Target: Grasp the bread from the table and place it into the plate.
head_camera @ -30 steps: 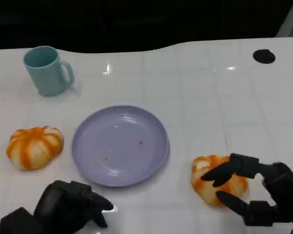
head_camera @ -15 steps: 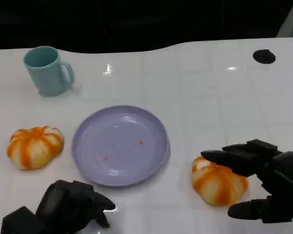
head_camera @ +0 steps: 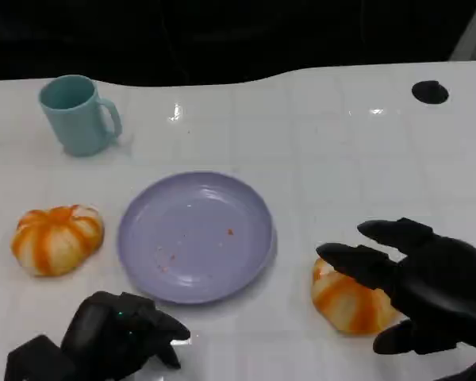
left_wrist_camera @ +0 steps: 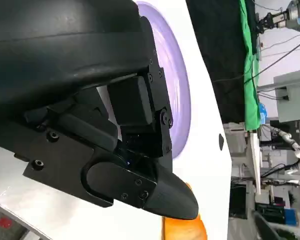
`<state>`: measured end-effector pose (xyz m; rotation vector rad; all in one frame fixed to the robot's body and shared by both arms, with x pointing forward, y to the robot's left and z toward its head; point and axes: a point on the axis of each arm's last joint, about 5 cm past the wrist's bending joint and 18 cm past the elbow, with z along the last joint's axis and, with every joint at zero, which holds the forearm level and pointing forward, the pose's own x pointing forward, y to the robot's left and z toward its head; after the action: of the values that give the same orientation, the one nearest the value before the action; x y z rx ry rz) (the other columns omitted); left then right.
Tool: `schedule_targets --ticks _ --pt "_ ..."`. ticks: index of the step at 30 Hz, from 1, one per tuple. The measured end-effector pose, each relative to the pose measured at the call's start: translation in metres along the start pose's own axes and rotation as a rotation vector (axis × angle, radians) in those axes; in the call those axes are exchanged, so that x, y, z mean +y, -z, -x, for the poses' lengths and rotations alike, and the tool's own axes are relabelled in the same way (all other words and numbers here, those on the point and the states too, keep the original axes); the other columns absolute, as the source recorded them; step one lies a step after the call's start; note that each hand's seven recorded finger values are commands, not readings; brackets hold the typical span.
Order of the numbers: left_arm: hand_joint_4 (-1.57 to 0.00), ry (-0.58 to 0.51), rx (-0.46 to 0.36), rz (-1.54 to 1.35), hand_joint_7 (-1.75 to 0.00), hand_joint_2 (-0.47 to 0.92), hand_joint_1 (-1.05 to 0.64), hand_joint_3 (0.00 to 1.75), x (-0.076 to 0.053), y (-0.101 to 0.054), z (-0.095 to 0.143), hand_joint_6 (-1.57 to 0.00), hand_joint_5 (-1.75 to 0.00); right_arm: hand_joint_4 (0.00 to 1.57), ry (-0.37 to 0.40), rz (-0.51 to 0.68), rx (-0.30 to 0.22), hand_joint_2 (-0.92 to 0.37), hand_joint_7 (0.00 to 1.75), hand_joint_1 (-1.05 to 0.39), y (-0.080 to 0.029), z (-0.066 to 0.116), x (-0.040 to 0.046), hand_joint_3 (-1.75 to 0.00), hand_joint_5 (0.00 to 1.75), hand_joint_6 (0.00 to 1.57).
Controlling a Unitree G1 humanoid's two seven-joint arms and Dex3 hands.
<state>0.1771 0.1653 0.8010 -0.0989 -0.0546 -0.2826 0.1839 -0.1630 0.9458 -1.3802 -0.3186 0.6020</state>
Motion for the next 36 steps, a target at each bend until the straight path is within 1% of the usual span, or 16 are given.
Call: schedule_targets --ticks 9,15,20,22,23,24,25,26,27,28,29,30,31,33,36 --pt "-1.31 0.001 -0.001 0.0 -0.29 0.92 -1.05 0.08 0.0 0.0 0.0 -1.54 -1.02 0.02 -0.06 0.034 0.033 -0.88 0.0 -0.66 0.003 -0.017 0.016 0.0 0.23 0.16" --pt "-1.3 0.007 0.0 -0.01 -0.29 0.92 -1.05 0.09 -0.001 0.0 -0.001 -1.54 -1.02 0.01 -0.108 0.024 0.061 -0.89 0.0 -0.66 0.008 -0.025 0.0271 0.0 0.22 0.14" --pt "-1.3 0.005 0.0 -0.011 -0.29 0.92 -1.05 0.09 -0.001 0.0 0.0 -1.54 -1.02 0.03 -0.131 0.027 0.079 -0.9 0.01 -0.65 0.013 -0.034 0.0342 -0.01 0.22 0.15" --pt "-1.3 0.005 -0.001 -0.011 -0.29 0.92 -1.05 0.09 -0.001 -0.001 0.0 -1.54 -1.02 0.13 -0.136 0.029 0.086 -0.92 0.05 -0.58 0.014 -0.037 0.0372 -0.05 0.26 0.27" --pt "-1.3 0.004 -0.001 -0.012 -0.29 0.92 -1.05 0.09 -0.001 -0.001 0.0 -1.54 -1.02 0.21 -0.136 0.028 0.089 -0.92 0.07 -0.53 0.015 -0.039 0.0392 -0.07 0.29 0.34" --pt "-1.3 0.004 -0.002 -0.013 -0.29 0.92 -1.05 0.1 -0.001 -0.001 0.0 -1.54 -1.02 0.43 -0.134 0.021 0.092 -0.92 0.13 -0.45 0.015 -0.041 0.0418 -0.15 0.4 0.52" --pt "-1.3 0.004 -0.003 -0.013 -0.29 0.92 -1.05 0.1 -0.001 -0.001 0.0 -1.54 -1.02 0.52 -0.127 0.005 0.091 -0.92 0.13 -0.41 0.016 -0.043 0.0443 -0.2 0.47 0.62" --pt "-1.3 0.004 -0.003 -0.014 -0.29 0.92 -1.05 0.1 -0.001 -0.001 0.0 -1.54 -1.02 0.57 -0.112 -0.018 0.09 -0.92 0.13 -0.39 0.016 -0.046 0.0468 -0.22 0.51 0.67" --pt "-1.3 0.003 -0.003 -0.014 -0.29 0.92 -1.05 0.1 -0.001 -0.001 0.0 -1.54 -1.02 0.8 -0.097 -0.035 0.09 -0.92 0.54 -0.34 0.016 -0.047 0.0484 -0.38 1.15 0.9" --pt "-1.3 0.003 -0.003 -0.014 -0.29 0.92 -1.05 0.1 -0.001 -0.001 0.0 -1.54 -1.02 0.84 -0.071 -0.049 0.085 -0.92 0.87 -0.31 0.017 -0.049 0.0501 -0.44 1.44 0.88" --pt "-1.3 0.003 -0.003 -0.014 -0.29 0.92 -1.05 0.1 -0.001 -0.001 0.0 -1.54 -1.02 0.85 -0.037 -0.056 0.08 -0.92 1.04 -0.3 0.018 -0.051 0.0525 -0.47 1.59 0.86" --pt "-1.3 0.002 -0.003 -0.014 -0.29 0.92 -1.05 0.1 -0.001 -0.001 0.0 -1.54 -1.02 0.84 -0.003 -0.059 0.073 -0.92 1.28 -0.31 0.02 -0.053 0.0543 -0.53 1.68 0.77" --pt "-1.3 0.003 -0.003 -0.014 -0.29 0.92 -1.05 0.1 -0.001 -0.001 0.0 -1.54 -1.02 0.82 0.023 -0.06 0.066 -0.92 1.36 -0.31 0.021 -0.054 0.0559 -0.55 1.71 0.72" --pt "-1.3 0.003 -0.004 -0.014 -0.29 0.92 -1.05 0.1 -0.001 -0.001 0.0 -1.54 -1.03 0.79 0.06 -0.061 0.058 -0.92 1.44 -0.32 0.022 -0.056 0.0589 -0.57 1.74 0.68" --pt "-1.31 0.004 -0.003 -0.015 -0.3 0.92 -1.05 0.1 -0.001 -0.001 0.0 -1.55 -1.03 0.8 0.084 -0.055 0.051 -0.91 1.5 -0.33 0.023 -0.059 0.0603 -0.58 1.75 0.65"
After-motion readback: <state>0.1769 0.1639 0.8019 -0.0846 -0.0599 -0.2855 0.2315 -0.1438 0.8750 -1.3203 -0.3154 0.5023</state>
